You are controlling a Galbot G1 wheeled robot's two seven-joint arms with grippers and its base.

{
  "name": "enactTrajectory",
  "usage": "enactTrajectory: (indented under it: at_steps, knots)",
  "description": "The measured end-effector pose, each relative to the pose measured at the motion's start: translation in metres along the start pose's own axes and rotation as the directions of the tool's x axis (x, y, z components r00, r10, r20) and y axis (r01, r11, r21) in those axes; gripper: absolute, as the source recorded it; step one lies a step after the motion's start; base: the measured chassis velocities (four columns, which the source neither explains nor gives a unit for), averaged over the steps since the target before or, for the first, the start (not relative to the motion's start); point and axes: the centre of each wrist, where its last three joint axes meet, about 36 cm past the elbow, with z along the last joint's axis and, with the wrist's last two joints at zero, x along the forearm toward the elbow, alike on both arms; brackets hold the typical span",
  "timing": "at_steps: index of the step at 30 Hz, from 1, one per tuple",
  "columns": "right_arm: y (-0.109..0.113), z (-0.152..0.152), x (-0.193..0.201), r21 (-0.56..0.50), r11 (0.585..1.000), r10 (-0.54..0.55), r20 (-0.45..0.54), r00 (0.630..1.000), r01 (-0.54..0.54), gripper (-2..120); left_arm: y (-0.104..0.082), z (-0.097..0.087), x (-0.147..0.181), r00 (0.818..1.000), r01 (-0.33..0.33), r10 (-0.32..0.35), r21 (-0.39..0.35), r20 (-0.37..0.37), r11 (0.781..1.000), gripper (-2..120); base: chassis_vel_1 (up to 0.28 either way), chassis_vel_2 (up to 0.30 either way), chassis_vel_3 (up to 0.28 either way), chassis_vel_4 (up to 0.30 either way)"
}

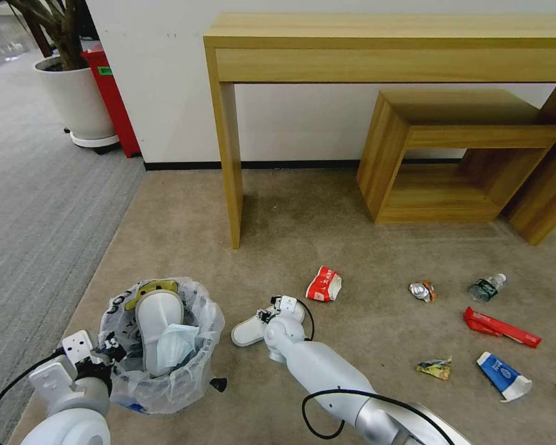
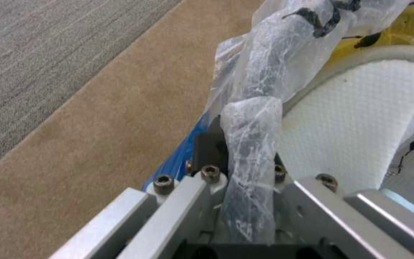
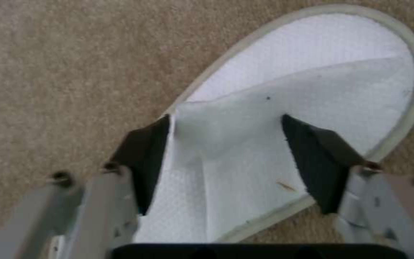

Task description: Pick up the trash bin and place the garbage on the floor into it.

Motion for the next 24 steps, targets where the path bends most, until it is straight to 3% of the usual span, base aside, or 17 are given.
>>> enactTrajectory:
  at_steps: [10, 13, 20, 24]
  knots:
    - [-0.027, 0.007, -0.002, 0.005, 0.999, 0.033, -0.004, 0.999, -0.033, 41, -0.004, 0.001, -0.003, 1.000, -0.010, 0.010, 0.005, -0.001, 1.000, 1, 0.000, 0.000, 0.000, 0.000]
    - [-0.039, 0.009, -0.001, 0.013, 0.999, 0.043, 0.000, 0.999, -0.043, 27, -0.004, 0.001, -0.004, 1.000, -0.010, 0.010, 0.005, -0.002, 1.000, 1, 0.000, 0.000, 0.000, 0.000]
    - [-0.055, 0.011, 0.001, 0.039, 0.998, 0.040, 0.018, 0.999, -0.041, 5, -0.006, 0.002, -0.004, 1.000, -0.015, 0.015, 0.012, -0.001, 1.000, 1, 0.000, 0.000, 0.000, 0.000]
    - [-0.060, 0.014, 0.005, 0.053, 0.998, 0.026, 0.029, 0.999, -0.027, 2, -0.006, 0.003, -0.004, 1.000, -0.014, 0.014, 0.013, 0.001, 1.000, 1, 0.000, 0.000, 0.000, 0.000]
